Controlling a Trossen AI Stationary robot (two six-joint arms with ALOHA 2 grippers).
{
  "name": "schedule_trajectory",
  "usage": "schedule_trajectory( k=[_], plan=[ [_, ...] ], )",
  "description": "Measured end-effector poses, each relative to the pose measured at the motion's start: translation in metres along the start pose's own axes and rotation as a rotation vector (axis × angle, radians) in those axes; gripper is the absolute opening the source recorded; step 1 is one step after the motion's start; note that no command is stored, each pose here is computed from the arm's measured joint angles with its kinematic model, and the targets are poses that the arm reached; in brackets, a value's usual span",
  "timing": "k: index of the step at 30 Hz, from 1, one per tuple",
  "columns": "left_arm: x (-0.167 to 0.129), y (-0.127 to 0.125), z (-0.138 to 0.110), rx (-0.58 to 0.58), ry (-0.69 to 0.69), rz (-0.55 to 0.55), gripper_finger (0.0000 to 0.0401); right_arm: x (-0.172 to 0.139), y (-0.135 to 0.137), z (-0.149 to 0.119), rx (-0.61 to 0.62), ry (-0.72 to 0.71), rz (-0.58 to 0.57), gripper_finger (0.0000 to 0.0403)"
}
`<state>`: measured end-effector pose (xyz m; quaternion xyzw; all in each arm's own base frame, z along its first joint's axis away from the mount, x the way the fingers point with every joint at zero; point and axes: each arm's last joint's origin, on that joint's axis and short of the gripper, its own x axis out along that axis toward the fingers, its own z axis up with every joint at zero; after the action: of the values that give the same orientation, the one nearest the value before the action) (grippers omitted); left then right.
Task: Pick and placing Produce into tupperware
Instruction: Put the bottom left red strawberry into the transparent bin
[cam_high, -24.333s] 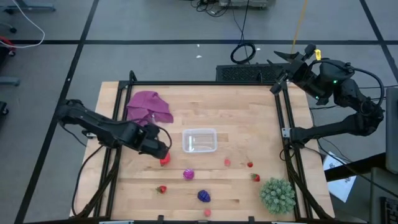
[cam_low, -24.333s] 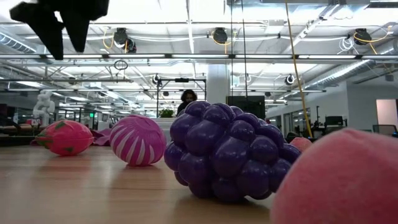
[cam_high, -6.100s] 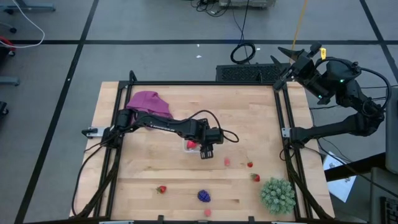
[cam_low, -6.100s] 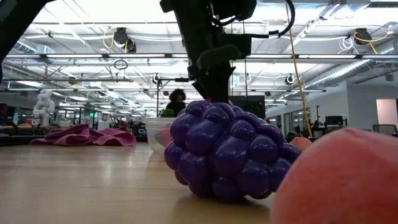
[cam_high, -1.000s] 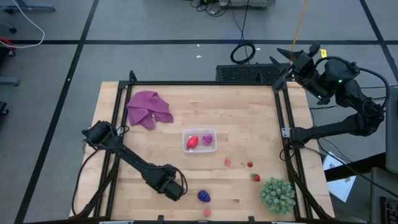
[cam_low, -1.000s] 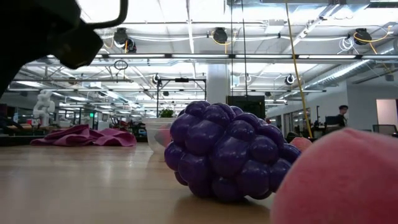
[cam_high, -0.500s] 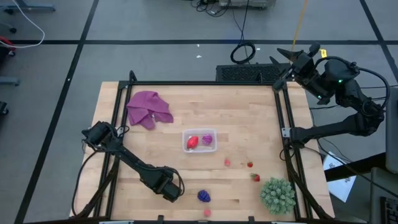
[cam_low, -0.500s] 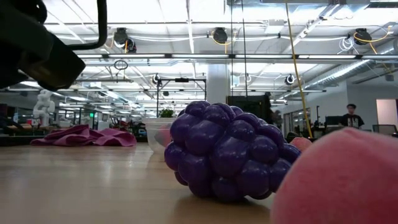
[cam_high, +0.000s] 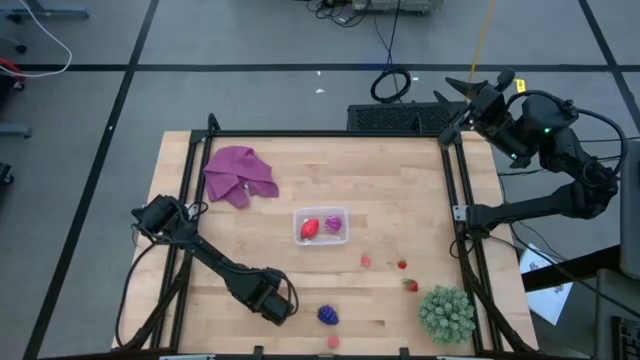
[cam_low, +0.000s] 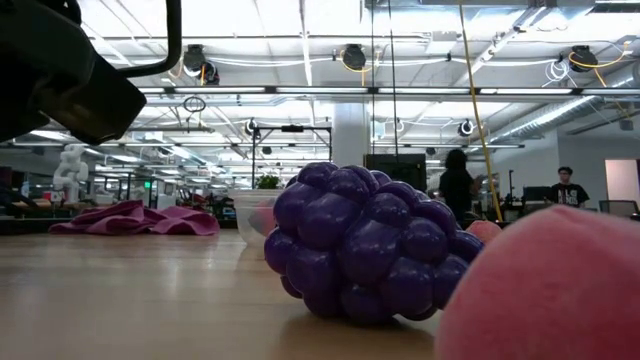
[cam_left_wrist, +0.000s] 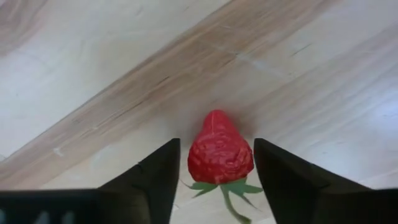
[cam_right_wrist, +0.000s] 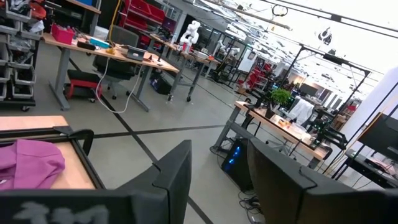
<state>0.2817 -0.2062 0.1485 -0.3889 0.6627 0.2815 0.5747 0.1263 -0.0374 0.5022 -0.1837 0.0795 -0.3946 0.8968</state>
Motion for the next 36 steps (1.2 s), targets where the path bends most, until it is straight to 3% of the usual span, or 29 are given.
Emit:
schedule_trajectory(
  k=[10,21,28,36],
  plan=[
    [-0.001,0.000,0.001,0.023,-0.009,-0.005,0.0144,0.000,0.000,0.000,0.000,0.000,0.000,0.0148],
    [-0.013,-0.005,0.020,0.057,0.011,-0.018,0.0160,0.000,0.000,0.000,0.000,0.000,0.001,0.0148],
    [-0.046,-0.010,0.036,0.128,0.012,0.052,0.0147,0.000,0.000,0.000,0.000,0.000,0.001,0.0148],
    [-0.106,-0.011,0.067,0.216,-0.114,0.140,0.0163,0.000,0.000,0.000,0.000,0.000,0.000,0.0148]
  ],
)
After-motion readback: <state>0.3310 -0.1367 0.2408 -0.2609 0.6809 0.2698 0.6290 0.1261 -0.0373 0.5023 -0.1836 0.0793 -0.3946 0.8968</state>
